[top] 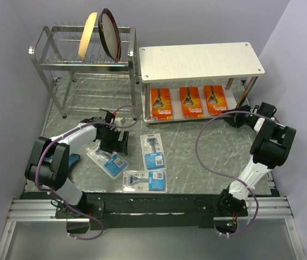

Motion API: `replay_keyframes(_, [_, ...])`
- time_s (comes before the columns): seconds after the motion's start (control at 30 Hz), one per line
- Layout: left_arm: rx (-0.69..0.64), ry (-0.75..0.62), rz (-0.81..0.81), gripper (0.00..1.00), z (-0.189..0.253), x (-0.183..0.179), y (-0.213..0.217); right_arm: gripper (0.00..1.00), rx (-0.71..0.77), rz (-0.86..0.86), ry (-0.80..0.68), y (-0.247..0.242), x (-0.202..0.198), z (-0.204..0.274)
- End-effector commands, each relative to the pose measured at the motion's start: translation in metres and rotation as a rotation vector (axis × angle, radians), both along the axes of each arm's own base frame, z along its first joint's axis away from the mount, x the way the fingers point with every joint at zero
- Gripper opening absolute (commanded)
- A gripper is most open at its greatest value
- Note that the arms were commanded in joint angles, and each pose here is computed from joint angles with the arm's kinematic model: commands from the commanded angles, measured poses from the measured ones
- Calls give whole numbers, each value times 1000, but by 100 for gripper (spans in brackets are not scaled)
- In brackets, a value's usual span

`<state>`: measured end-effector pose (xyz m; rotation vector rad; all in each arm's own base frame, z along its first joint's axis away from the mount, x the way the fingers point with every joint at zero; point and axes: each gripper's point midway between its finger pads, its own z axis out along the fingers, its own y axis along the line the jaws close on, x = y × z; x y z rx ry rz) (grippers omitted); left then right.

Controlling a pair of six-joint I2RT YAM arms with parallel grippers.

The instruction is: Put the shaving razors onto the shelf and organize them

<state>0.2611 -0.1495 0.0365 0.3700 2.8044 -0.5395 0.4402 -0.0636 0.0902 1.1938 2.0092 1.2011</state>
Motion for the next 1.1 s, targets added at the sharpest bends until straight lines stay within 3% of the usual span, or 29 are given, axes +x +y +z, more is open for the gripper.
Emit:
replay_keyframes(0.0, [-21, -70, -59, 96, 17, 13, -7, 57, -90, 12, -41, -10, -16, 32])
replay_keyframes(0.27, [-102, -150, -128, 96, 44, 9, -15, 65, -298, 123, 10, 7, -89, 48])
replay_keyframes(0.4, [-119, -217, -247, 99, 65, 1, -13, 67, -413, 350, -49, 49, -116, 56])
replay_keyframes(0.5, [-125, -277, -320, 100, 80, -9, -11, 68, -514, 657, -254, 105, -130, 76])
replay_keyframes(0.53, [-125, -321, -329, 99, 91, -10, -9, 68, -570, 763, -332, 120, -134, 82])
replay_keyframes(0.57, [-131, -322, -342, 99, 95, -17, -8, 68, -699, 982, -510, 155, -137, 94])
replay_keyframes(0.67, [-166, -417, -422, 99, 120, -29, -5, 71, -857, 1319, -737, 211, -164, 110])
replay_keyframes(0.77, [-192, -486, -387, 100, 144, -31, 5, 71, -988, 1514, -960, 241, -162, 130])
replay_keyframes(0.8, [-222, -494, -377, 99, 151, -34, 4, 70, -923, 1624, -972, 259, -174, 122])
replay_keyframes(0.83, [-244, -527, -376, 99, 161, -37, 4, 70, -922, 1679, -996, 266, -175, 122])
replay_keyframes(0.87, [-264, -541, -371, 99, 166, -39, 4, 67, -978, 1742, -1111, 276, -168, 133])
replay_keyframes(0.93, [-312, -585, -333, 99, 180, -42, 6, 62, -930, 1996, -1125, 285, -187, 107])
replay_keyframes(1.07, [-340, -666, -240, 99, 192, -37, 17, 62, -1152, 2203, -1345, 304, -167, 77])
